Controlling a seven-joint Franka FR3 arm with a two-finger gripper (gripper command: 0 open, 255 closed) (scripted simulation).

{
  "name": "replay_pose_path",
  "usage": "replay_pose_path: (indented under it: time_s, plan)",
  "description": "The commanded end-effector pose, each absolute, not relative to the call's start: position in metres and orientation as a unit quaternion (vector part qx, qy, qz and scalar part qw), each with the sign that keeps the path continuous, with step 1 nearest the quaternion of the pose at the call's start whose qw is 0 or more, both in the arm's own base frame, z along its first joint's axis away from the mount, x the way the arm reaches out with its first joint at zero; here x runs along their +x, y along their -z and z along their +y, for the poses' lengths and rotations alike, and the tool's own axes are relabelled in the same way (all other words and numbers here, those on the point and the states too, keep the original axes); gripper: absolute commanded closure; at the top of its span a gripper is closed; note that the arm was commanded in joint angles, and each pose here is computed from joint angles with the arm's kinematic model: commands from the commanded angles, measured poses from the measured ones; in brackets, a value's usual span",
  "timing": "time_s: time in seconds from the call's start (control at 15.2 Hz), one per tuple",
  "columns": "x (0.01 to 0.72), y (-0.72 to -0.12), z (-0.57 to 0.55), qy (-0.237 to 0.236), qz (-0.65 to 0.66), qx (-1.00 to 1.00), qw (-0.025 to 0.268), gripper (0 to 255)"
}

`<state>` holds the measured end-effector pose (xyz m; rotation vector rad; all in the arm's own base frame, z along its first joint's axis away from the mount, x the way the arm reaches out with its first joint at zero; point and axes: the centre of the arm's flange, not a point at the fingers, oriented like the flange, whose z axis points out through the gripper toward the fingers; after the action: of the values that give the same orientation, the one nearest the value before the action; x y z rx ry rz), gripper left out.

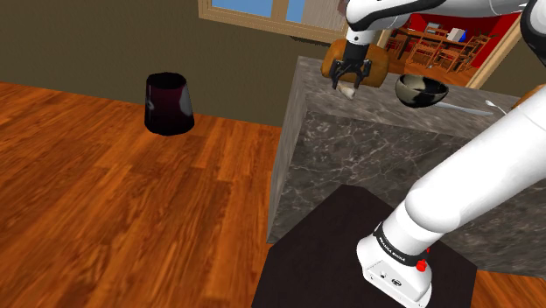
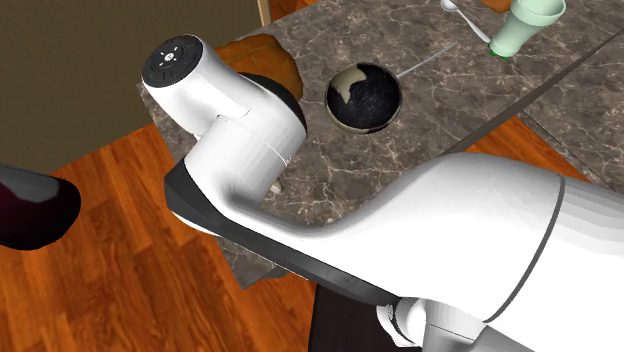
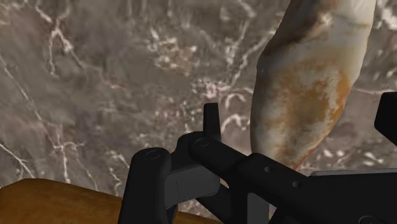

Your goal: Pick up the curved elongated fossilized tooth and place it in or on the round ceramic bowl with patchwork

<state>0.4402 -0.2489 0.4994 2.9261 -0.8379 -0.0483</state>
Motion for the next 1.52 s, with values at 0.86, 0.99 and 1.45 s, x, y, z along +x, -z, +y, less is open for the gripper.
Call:
replay_pose_path:
  time_s: [0.86,0.99,1.45]
  plan:
    - [0.44,-0.496,-0.249,0.016,-0.275,0.96,0.049,255]
    - [0.44,-0.496,-0.249,0.016,-0.275,0.96,0.049,255]
    - [0.44,-0.528,-0.249,0.016,-0.275,0.96,0.049,255]
